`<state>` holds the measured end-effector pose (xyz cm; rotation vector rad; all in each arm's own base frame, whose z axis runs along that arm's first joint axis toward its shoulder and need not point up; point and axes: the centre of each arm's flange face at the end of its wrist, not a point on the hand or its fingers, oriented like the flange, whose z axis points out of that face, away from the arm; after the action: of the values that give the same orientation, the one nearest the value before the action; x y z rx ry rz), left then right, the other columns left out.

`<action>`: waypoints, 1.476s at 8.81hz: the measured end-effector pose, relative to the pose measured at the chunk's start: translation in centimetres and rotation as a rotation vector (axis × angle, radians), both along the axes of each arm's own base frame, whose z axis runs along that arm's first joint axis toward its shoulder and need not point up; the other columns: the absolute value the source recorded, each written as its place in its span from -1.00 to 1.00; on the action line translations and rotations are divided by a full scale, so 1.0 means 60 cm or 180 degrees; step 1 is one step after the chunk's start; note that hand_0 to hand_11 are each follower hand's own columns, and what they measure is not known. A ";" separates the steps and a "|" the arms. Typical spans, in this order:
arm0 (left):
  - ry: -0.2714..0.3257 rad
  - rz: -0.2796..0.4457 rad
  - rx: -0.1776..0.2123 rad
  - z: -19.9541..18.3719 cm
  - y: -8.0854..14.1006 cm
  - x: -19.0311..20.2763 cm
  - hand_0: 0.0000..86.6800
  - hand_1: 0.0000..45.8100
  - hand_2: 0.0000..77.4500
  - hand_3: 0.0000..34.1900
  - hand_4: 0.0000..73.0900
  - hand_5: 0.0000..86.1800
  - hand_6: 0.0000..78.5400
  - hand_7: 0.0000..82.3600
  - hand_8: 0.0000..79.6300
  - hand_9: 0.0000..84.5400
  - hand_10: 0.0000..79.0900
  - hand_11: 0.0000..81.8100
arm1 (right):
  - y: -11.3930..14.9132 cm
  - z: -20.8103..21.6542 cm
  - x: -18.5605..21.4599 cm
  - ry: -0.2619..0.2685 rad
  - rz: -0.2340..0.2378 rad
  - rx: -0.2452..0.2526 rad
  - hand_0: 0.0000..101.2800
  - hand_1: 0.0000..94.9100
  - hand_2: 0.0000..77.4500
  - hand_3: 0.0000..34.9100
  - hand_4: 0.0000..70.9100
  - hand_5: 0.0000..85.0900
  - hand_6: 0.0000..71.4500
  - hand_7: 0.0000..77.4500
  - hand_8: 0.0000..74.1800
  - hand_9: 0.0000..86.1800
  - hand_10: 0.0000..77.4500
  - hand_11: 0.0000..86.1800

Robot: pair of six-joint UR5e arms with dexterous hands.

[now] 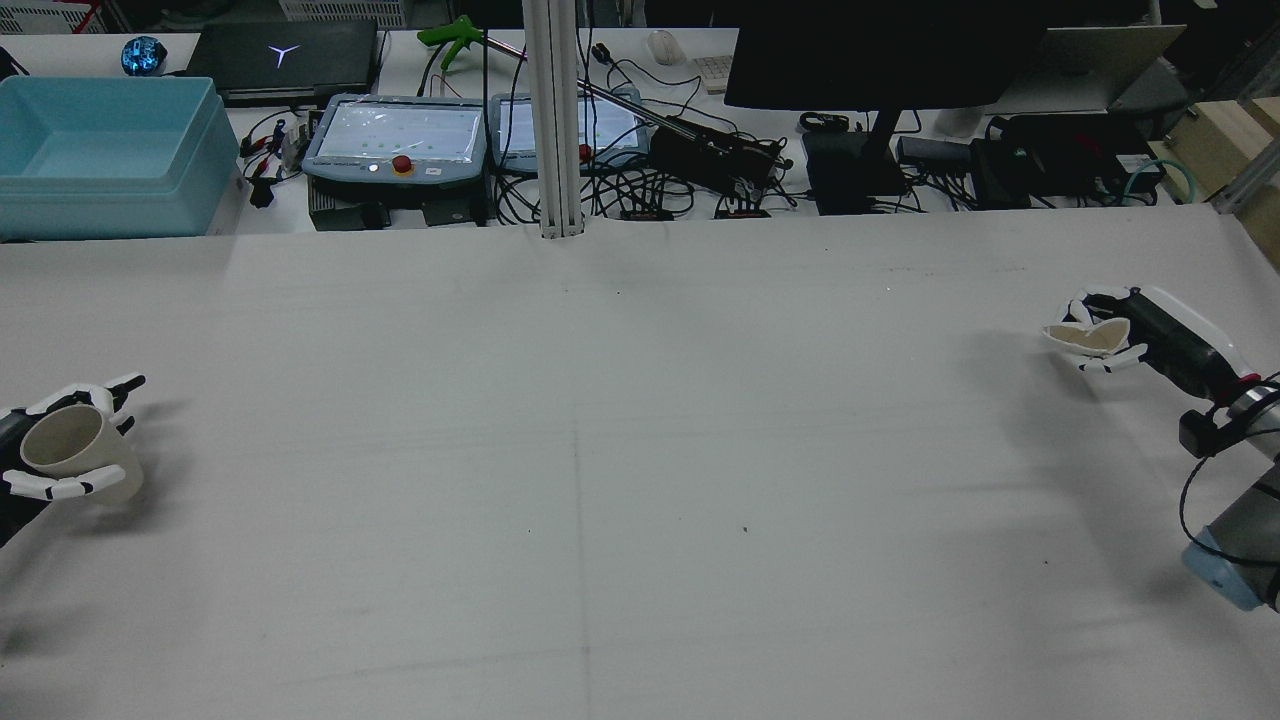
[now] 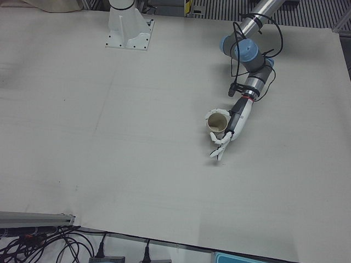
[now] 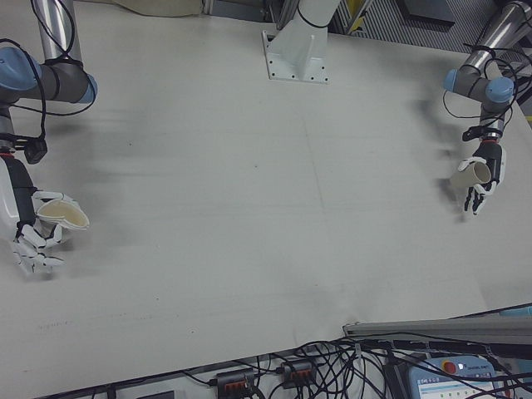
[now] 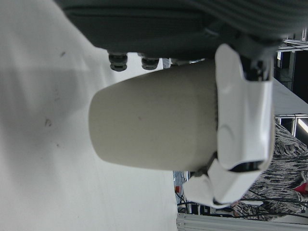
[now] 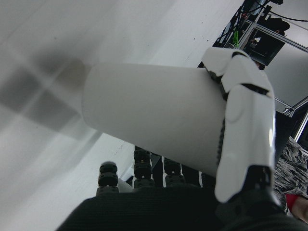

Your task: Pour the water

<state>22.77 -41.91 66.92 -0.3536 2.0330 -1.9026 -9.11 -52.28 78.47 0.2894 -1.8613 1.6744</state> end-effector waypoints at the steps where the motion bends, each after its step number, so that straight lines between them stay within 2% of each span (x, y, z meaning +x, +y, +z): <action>1: 0.0003 0.0009 0.0004 -0.005 0.001 0.002 0.44 -0.12 -0.04 -0.51 -0.40 0.46 -0.81 -0.62 -0.93 -0.94 -0.94 -0.85 | -0.004 -0.018 0.003 -0.0012 0.0018 0.0027 0.58 -0.33 -0.04 -0.10 -0.29 0.68 -0.01 0.23 -0.24 -0.11 -0.48 -0.35; 2: 0.0005 0.0035 0.0010 -0.017 0.003 0.007 0.44 -0.12 -0.04 -0.51 -0.40 0.46 -0.81 -0.62 -0.93 -0.94 -0.94 -0.85 | -0.002 -0.042 0.014 -0.0036 0.0053 0.0066 0.58 -0.33 -0.04 -0.10 -0.29 0.68 -0.01 0.23 -0.22 -0.09 -0.39 -0.19; 3: 0.0011 0.0075 0.0023 -0.041 0.007 0.018 0.47 -0.12 -0.04 -0.51 -0.40 0.46 -0.81 -0.60 -0.93 -0.94 -0.94 -0.85 | 0.002 -0.079 0.033 -0.0067 0.0111 0.0119 0.58 -0.31 0.07 -0.29 -0.34 0.82 -0.01 0.14 -0.25 -0.13 -0.27 -0.04; 4: 0.0037 0.0125 0.0053 -0.077 0.006 0.037 0.64 -0.12 -0.04 -0.51 -0.40 0.46 -0.76 -0.56 -0.92 -0.94 -0.94 -0.85 | 0.001 -0.125 0.053 -0.0108 0.0179 0.0179 0.58 -0.28 0.10 -0.33 -0.35 0.82 -0.04 0.10 -0.25 -0.14 -0.37 -0.09; 5: 0.0072 0.0195 0.0091 -0.127 0.000 0.071 0.69 -0.12 -0.04 -0.50 -0.40 0.47 -0.74 -0.56 -0.93 -0.94 -0.94 -0.85 | -0.002 -0.179 0.073 -0.0158 0.0246 0.0236 0.58 -0.28 0.11 -0.33 -0.37 0.82 -0.05 0.06 -0.25 -0.14 -0.37 -0.10; 6: 0.0100 0.0311 0.0119 -0.190 -0.004 0.125 0.74 -0.07 0.01 -0.51 -0.40 0.47 -0.75 -0.54 -0.89 -0.91 -0.94 -0.85 | -0.004 -0.245 0.095 -0.0218 0.0312 0.0298 0.58 -0.28 0.11 -0.33 -0.34 0.82 -0.04 0.06 -0.25 -0.14 -0.37 -0.10; 7: 0.0099 0.0465 0.0120 -0.262 -0.003 0.195 0.71 -0.05 0.01 -0.49 -0.40 0.47 -0.75 -0.54 -0.93 -0.96 -0.93 -0.85 | -0.001 -0.317 0.119 -0.0267 0.0384 0.0362 0.58 -0.28 0.11 -0.33 -0.34 0.82 -0.04 0.06 -0.25 -0.14 -0.37 -0.10; 8: 0.0071 0.0618 0.0109 -0.331 0.007 0.262 0.61 -0.05 0.01 -0.49 -0.40 0.47 -0.75 -0.56 -0.93 -0.95 -0.94 -0.84 | 0.006 -0.386 0.141 -0.0299 0.0448 0.0428 0.58 -0.28 0.11 -0.33 -0.31 0.82 -0.01 0.06 -0.25 -0.14 -0.38 -0.09; 10: 0.0020 0.0833 0.0127 -0.494 0.014 0.369 0.55 -0.07 0.01 -0.49 -0.40 0.47 -0.74 -0.56 -0.92 -0.96 -0.94 -0.85 | 0.013 -0.541 0.179 -0.0369 0.0573 0.0643 0.58 -0.28 0.11 -0.33 -0.25 0.82 -0.01 0.07 -0.25 -0.15 -0.37 -0.08; 11: 0.0020 0.0919 0.0146 -0.577 0.008 0.409 0.51 -0.07 0.01 -0.49 -0.40 0.47 -0.71 -0.56 -0.92 -0.95 -0.94 -0.85 | 0.007 -0.613 0.175 -0.0392 0.0565 0.0773 0.58 -0.28 0.13 -0.33 -0.23 0.82 0.08 0.18 -0.19 -0.09 -0.35 -0.05; 12: 0.0017 0.1003 0.0176 -0.651 -0.002 0.449 0.50 -0.07 0.01 -0.51 -0.40 0.47 -0.68 -0.48 -0.92 -0.94 -0.97 -0.93 | -0.005 -0.679 0.150 -0.0360 0.0505 0.0921 0.58 -0.28 0.13 -0.33 -0.22 0.82 0.07 0.20 -0.19 -0.09 -0.35 -0.05; 13: -0.0017 0.1048 0.0266 -0.722 -0.015 0.485 0.50 -0.07 0.01 -0.51 -0.40 0.47 -0.68 -0.48 -0.92 -0.94 -0.97 -0.93 | -0.009 -0.746 0.096 -0.0255 0.0372 0.1113 0.58 -0.28 0.13 -0.31 -0.15 0.81 0.10 0.23 -0.13 -0.05 -0.32 -0.03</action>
<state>51.86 -42.79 23.61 -0.6182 1.9053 -1.6139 -3.37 -52.84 33.73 0.4881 -2.2345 1.4444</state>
